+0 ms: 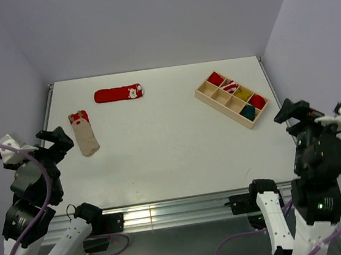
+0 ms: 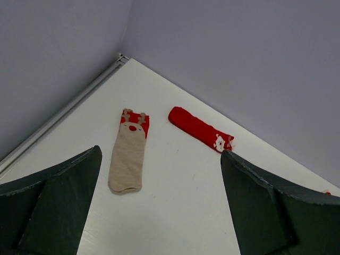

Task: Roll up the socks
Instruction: Reset both arms

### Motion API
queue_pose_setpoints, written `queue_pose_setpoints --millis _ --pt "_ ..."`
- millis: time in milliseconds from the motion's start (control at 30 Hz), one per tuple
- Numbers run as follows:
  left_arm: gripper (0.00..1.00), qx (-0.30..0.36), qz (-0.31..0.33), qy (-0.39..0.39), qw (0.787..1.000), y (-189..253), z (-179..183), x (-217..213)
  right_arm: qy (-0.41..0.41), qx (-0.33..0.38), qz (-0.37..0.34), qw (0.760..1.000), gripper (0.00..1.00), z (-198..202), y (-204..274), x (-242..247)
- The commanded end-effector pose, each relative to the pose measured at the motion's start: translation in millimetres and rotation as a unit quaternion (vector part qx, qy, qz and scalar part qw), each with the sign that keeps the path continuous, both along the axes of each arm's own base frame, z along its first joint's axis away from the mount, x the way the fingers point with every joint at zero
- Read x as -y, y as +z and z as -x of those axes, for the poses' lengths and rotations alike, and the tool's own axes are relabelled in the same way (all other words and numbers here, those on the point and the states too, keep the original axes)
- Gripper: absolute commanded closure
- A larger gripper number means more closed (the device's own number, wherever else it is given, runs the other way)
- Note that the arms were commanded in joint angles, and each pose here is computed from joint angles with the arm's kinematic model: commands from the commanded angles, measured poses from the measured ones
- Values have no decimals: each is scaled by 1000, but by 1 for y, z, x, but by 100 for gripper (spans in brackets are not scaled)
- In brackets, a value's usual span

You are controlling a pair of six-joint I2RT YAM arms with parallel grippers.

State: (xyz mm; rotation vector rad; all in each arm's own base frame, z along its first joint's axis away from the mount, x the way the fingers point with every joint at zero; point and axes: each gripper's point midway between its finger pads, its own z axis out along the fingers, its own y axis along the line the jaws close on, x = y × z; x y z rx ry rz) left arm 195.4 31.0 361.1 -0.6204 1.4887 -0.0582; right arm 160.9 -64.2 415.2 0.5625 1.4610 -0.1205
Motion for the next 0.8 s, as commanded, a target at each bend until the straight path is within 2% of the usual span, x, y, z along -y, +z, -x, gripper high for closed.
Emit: queue_pose_setpoints --millis 0,400,767 --pt "1 15 -8 35 999 12 22 -22 -10 40 13 999 0 17 -8 2" --pt "0 61 32 79 994 8 50 -47 4 89 21 996 0 37 -32 -2" --pt "1 69 40 95 992 5 52 -52 8 86 26 996 0 35 -36 -3"
